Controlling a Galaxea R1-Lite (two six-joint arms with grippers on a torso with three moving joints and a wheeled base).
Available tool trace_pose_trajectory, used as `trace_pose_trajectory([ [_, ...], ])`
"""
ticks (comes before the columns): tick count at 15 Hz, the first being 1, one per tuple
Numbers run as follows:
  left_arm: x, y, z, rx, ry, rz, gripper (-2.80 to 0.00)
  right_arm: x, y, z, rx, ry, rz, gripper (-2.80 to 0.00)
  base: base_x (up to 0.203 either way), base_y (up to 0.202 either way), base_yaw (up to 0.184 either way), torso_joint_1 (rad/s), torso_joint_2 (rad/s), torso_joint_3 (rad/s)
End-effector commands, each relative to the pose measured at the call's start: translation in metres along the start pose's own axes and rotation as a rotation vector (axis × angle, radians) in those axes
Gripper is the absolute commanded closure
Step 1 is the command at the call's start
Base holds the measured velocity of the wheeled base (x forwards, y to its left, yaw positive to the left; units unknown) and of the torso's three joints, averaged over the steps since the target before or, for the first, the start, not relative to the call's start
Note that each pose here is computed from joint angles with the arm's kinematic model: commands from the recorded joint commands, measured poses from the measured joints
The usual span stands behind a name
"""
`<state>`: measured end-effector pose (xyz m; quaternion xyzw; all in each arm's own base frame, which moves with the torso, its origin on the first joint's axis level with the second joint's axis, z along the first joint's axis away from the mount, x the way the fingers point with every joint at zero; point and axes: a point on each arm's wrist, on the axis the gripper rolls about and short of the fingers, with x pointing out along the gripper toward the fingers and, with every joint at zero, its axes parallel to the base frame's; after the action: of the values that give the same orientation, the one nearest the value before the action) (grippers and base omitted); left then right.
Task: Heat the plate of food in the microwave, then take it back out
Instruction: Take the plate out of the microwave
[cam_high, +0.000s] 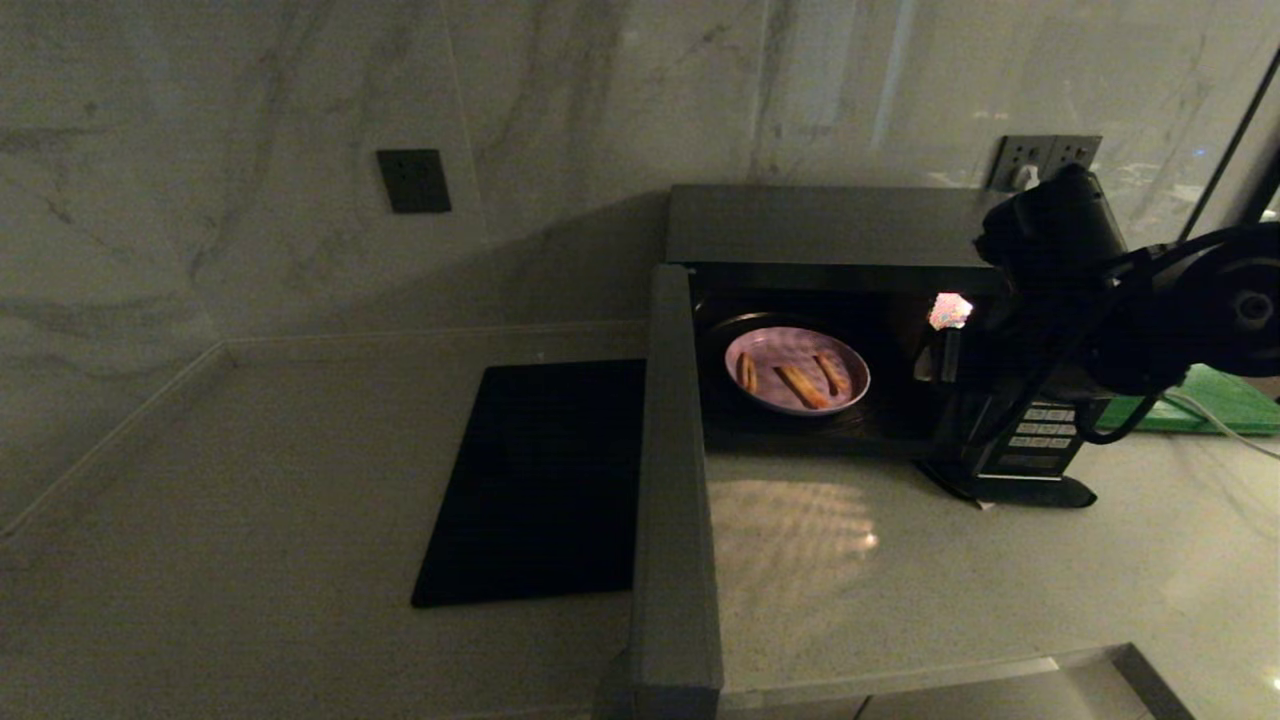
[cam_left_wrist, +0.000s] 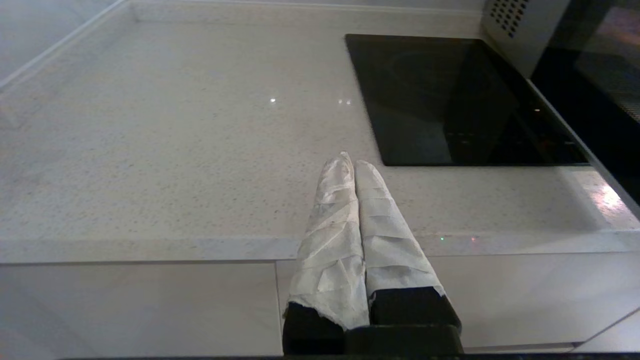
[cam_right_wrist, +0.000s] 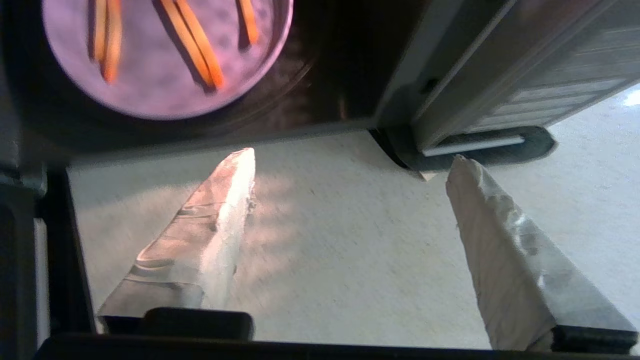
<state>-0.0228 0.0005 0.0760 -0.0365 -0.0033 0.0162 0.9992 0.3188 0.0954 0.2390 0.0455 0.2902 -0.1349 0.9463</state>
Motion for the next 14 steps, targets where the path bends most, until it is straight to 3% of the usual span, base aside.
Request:
trace_pose_trajectory([
  [1,0.000,0.000,0.000,-0.001,0.001,0.001,0.00,-0.011,-0.005,0.004,0.023,-0.016,0.017,-2.80,0.000,0.000,0.000,0.000,0.00,0.000],
  [6,0.000,0.000,0.000,-0.001,0.000,0.001,0.00,-0.010,0.020,-0.023,0.119,0.157,0.221,-2.80,0.000,0.000,0.000,0.000,0.00,0.000],
  [7,0.000,0.000,0.000,-0.001,0.001,0.001,0.00,-0.010,0.026,-0.018,0.187,0.162,0.257,-2.80,0.000,0.000,0.000,0.000,0.00,0.000],
  [9,0.000,0.000,0.000,-0.001,0.001,0.001,0.00,-0.013,0.037,0.007,0.416,0.137,0.325,-2.80,0.000,0.000,0.000,0.000,0.00,0.000],
  [11,0.000,0.000,0.000,-0.001,-0.001,0.001,0.00,-0.008,0.045,0.017,0.605,0.127,0.319,-2.80,0.000,0.000,0.000,0.000,0.00,0.000],
  [14,0.000,0.000,0.000,-0.001,0.001,0.001,0.00,0.016,0.053,0.012,0.709,0.117,0.224,-2.80,0.000,0.000,0.000,0.000,0.00,0.000],
])
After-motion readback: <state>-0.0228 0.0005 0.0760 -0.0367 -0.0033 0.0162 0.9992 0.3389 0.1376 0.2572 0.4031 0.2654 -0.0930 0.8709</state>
